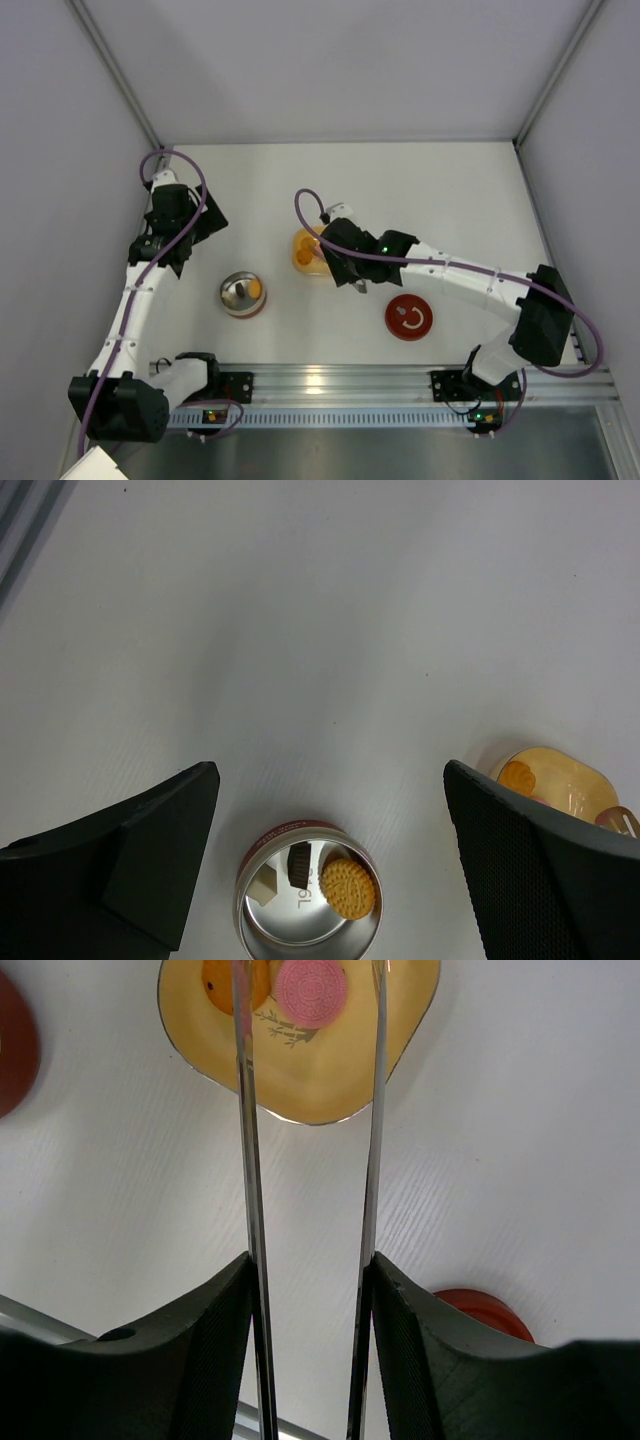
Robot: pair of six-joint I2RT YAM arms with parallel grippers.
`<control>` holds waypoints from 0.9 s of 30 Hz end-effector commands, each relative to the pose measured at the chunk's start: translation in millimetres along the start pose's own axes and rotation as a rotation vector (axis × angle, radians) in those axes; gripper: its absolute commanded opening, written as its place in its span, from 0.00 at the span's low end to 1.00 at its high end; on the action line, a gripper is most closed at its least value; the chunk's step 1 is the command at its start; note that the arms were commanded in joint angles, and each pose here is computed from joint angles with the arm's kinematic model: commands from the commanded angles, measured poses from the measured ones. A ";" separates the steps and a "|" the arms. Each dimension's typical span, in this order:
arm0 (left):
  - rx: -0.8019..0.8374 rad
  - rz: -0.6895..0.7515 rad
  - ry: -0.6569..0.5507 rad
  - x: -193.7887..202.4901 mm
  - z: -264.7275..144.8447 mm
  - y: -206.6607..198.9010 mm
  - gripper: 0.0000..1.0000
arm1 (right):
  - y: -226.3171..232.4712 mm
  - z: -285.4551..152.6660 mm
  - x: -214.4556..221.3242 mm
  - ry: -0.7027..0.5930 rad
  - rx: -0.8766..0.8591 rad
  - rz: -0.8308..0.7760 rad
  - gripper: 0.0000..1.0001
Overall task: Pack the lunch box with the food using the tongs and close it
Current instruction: Pick up the fake food from the plate.
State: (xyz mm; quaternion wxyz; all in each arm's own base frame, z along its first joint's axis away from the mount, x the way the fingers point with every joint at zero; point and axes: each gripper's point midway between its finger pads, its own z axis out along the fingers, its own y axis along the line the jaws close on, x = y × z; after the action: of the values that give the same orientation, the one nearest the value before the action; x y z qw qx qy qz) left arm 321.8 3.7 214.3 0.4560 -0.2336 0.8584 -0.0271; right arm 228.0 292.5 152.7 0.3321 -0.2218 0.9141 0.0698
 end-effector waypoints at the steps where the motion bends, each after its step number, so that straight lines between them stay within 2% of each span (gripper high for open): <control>1: 0.013 -0.005 -0.044 -11.7 2.3 -2.3 0.99 | -0.4 6.9 -10.3 -0.027 -0.001 0.029 0.48; 27: 0.005 -0.004 -0.043 -11.7 3.8 -1.1 0.99 | 1.7 36.3 3.8 0.037 -0.011 0.023 0.42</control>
State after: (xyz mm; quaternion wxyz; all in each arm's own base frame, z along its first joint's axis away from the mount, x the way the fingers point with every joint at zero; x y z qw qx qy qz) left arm 321.9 3.7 213.8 0.4553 -0.2335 0.8587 -0.0268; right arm 234.3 296.1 118.8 0.2954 -0.2241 0.9267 0.0615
